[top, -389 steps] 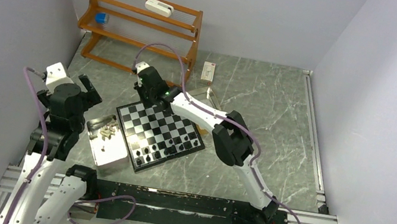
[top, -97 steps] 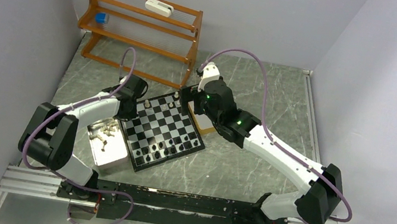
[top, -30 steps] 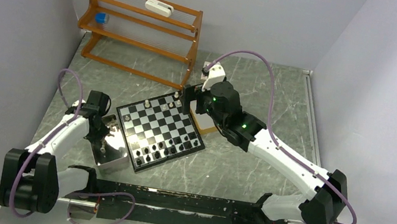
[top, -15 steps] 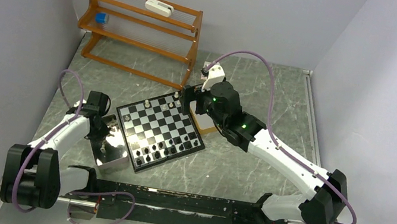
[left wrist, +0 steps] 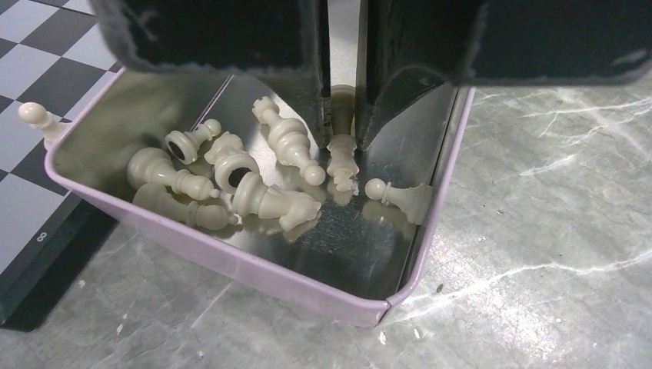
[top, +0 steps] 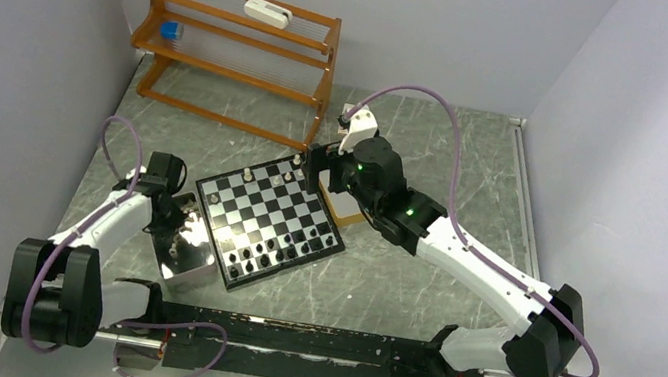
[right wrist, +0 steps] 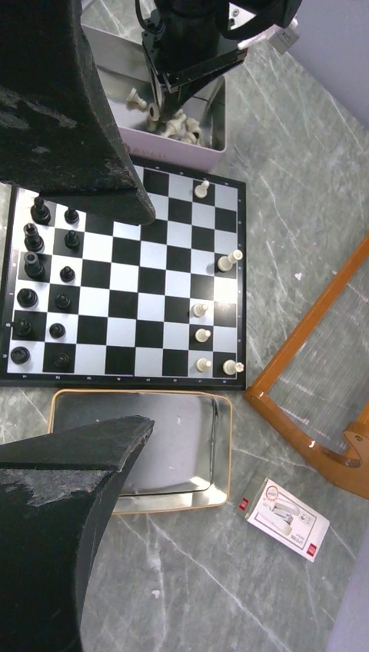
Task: Set up the chess pieces on the board
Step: Pick up the chess piece from the storage box, then place the chess piece on the chessboard.
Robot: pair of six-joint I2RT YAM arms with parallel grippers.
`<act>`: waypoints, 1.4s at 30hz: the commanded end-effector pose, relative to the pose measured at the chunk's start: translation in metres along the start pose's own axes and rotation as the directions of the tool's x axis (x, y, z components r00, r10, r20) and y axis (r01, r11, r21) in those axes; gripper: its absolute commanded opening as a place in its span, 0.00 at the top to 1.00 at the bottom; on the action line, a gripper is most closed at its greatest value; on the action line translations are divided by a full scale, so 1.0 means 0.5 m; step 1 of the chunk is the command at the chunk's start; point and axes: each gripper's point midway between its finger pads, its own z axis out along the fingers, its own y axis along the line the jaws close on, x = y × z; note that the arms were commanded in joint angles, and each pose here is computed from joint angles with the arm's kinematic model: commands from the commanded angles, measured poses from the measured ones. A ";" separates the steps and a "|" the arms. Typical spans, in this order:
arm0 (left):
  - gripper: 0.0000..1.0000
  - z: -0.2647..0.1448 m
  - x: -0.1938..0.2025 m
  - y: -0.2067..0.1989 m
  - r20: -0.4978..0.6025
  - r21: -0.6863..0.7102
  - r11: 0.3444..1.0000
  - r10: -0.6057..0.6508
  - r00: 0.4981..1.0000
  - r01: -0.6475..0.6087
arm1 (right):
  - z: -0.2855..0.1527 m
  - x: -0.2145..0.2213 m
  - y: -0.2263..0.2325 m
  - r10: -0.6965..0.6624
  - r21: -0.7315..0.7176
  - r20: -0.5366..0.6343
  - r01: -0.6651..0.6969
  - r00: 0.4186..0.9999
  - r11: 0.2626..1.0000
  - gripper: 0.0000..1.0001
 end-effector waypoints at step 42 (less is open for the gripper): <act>0.87 -0.452 0.131 -0.345 0.686 0.713 -0.190 0.389 0.615 -0.675 | 0.059 0.024 0.206 0.194 -0.611 -0.421 -0.436 0.886 0.661 0.54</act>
